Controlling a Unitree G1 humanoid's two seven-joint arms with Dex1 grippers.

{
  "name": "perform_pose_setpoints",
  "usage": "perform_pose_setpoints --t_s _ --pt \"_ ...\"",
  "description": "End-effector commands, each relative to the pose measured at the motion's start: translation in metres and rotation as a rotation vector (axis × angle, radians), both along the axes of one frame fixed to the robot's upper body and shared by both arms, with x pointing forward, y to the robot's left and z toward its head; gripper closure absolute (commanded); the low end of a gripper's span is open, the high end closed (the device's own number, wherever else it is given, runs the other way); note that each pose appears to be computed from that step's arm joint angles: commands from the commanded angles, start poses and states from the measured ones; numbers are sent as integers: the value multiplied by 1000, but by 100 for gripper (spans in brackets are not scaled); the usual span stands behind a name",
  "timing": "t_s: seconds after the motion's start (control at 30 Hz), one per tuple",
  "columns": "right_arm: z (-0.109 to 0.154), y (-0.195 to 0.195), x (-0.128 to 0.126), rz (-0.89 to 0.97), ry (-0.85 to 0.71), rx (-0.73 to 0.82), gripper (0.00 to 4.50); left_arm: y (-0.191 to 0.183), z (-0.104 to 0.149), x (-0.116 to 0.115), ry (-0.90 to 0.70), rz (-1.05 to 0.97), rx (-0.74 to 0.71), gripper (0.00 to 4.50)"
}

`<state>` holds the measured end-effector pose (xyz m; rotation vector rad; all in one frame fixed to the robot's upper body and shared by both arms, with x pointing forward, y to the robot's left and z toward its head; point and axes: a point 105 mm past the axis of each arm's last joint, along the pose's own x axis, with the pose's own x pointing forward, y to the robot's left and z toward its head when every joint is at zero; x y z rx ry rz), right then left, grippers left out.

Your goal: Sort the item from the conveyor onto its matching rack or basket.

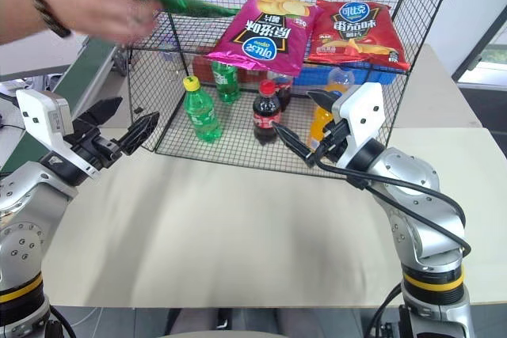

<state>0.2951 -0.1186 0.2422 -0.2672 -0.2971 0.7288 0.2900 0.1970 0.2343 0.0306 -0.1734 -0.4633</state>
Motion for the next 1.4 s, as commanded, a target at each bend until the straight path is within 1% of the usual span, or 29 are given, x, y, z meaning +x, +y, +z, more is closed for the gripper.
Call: perform_pose_setpoints --t_s 0.03,0.27,0.53,0.77,0.87,0.97,1.3,1.37,1.4 --pt "19 2 -8 13 -97 14 0 -1 11 -4 -46 -2 16 3" --pt "21 5 -8 30 -105 26 0 8 5 -11 -28 44 24 3" --pt "22 12 -5 72 -106 32 0 40 -7 -17 -18 193 54 3" --pt "25 17 -5 97 -109 21 0 43 -27 -28 31 217 45 3" --pt "26 18 -6 103 -109 19 0 45 -32 -32 44 235 33 3" --pt "26 20 -7 115 -106 16 0 48 -32 -33 48 258 5 3" --pt "30 26 -4 161 -111 1 0 57 -30 -40 40 300 15 3" --pt "31 29 -5 189 -107 -9 0 62 -28 -43 38 329 -13 3" --pt "30 31 -5 207 -97 -13 0 68 -28 -45 39 360 -52 3"
